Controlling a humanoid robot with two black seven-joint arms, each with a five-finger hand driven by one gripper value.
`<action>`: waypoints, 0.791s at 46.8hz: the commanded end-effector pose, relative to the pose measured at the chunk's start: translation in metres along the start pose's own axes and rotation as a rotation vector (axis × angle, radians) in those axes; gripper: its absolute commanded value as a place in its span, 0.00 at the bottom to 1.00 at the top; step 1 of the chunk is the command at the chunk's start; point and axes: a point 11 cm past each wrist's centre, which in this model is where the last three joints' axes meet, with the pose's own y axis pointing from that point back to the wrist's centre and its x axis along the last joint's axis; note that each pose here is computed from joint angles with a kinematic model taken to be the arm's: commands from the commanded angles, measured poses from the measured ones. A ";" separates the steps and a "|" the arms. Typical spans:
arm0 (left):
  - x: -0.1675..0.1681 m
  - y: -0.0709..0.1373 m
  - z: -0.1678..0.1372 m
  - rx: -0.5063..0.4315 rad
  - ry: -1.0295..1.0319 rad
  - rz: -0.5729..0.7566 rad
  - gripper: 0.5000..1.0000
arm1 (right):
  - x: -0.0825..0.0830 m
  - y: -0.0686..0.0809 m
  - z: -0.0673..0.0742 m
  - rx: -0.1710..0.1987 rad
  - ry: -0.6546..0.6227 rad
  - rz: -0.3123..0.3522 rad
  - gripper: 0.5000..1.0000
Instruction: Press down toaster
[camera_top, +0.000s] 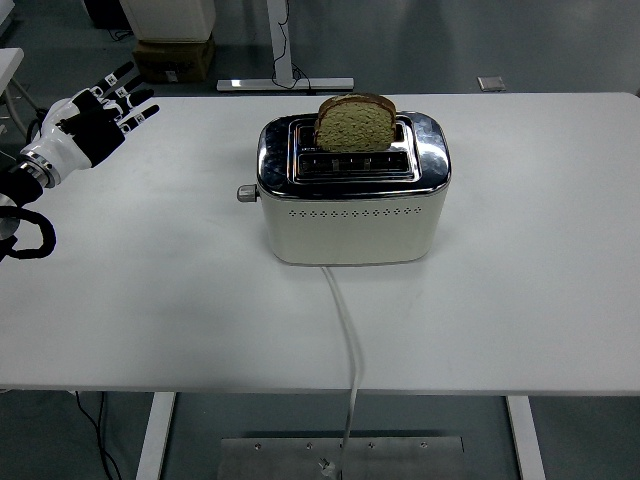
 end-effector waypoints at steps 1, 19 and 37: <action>0.000 0.000 -0.001 0.001 0.000 -0.002 1.00 | 0.000 0.000 0.000 0.000 0.000 0.000 1.00; 0.000 0.000 0.000 -0.002 0.001 -0.001 1.00 | 0.000 0.000 0.000 0.000 0.000 0.000 1.00; 0.001 0.001 -0.007 0.008 0.010 -0.002 1.00 | 0.000 0.000 0.000 0.000 0.000 0.000 1.00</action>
